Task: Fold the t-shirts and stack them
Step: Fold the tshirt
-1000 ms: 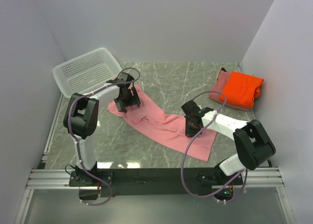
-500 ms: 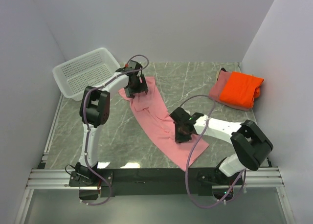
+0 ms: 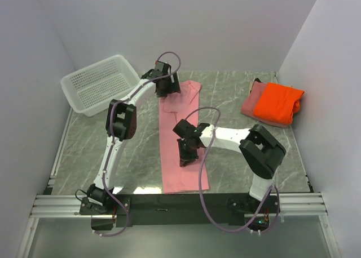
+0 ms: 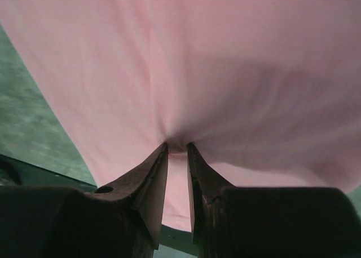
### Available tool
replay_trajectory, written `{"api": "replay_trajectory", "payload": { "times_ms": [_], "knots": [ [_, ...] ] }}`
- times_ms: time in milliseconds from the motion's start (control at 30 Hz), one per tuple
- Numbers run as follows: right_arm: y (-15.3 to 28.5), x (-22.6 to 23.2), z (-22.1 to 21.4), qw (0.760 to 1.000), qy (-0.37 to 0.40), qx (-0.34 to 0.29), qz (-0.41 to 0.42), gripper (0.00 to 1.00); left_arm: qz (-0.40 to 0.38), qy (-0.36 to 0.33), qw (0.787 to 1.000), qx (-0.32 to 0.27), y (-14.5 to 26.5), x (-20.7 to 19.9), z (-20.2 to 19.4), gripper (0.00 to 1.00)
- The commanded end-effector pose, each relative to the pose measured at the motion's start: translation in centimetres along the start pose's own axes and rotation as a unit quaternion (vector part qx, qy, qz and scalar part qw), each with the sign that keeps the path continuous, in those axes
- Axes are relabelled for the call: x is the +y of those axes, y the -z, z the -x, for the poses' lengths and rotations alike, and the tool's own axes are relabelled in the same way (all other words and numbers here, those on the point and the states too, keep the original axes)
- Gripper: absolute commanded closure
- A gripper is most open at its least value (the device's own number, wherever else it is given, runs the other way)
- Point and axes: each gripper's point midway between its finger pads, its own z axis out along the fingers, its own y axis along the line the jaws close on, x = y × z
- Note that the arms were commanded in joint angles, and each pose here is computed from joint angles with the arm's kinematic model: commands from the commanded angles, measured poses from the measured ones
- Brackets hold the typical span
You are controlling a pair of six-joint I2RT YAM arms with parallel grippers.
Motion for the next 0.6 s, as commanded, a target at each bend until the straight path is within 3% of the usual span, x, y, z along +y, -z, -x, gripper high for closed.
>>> {"api": "replay_trajectory", "payload": {
  "times_ms": [0,300,467,567],
  "knots": [
    [0.2,3.0,0.9,0.999,0.013,0.008,0.042,0.72,-0.02,-0.007,0.999,0.036,-3.7,0.6,-3.1,0.14],
    [3.3,8.1,4.0,0.991,0.053,-0.031,0.121,0.72,-0.108,0.016,0.994,-0.027,-2.5,-3.1,1.6,0.12],
    [9.0,8.2,4.5,0.985,0.079,-0.081,0.128,0.7,-0.171,0.012,0.98,-0.101,3.5,-6.9,7.6,0.1],
    [11.1,6.9,3.1,0.985,0.076,-0.091,0.126,0.64,-0.202,0.022,0.969,-0.138,7.9,-8.1,11.1,0.1]
  ]
}}
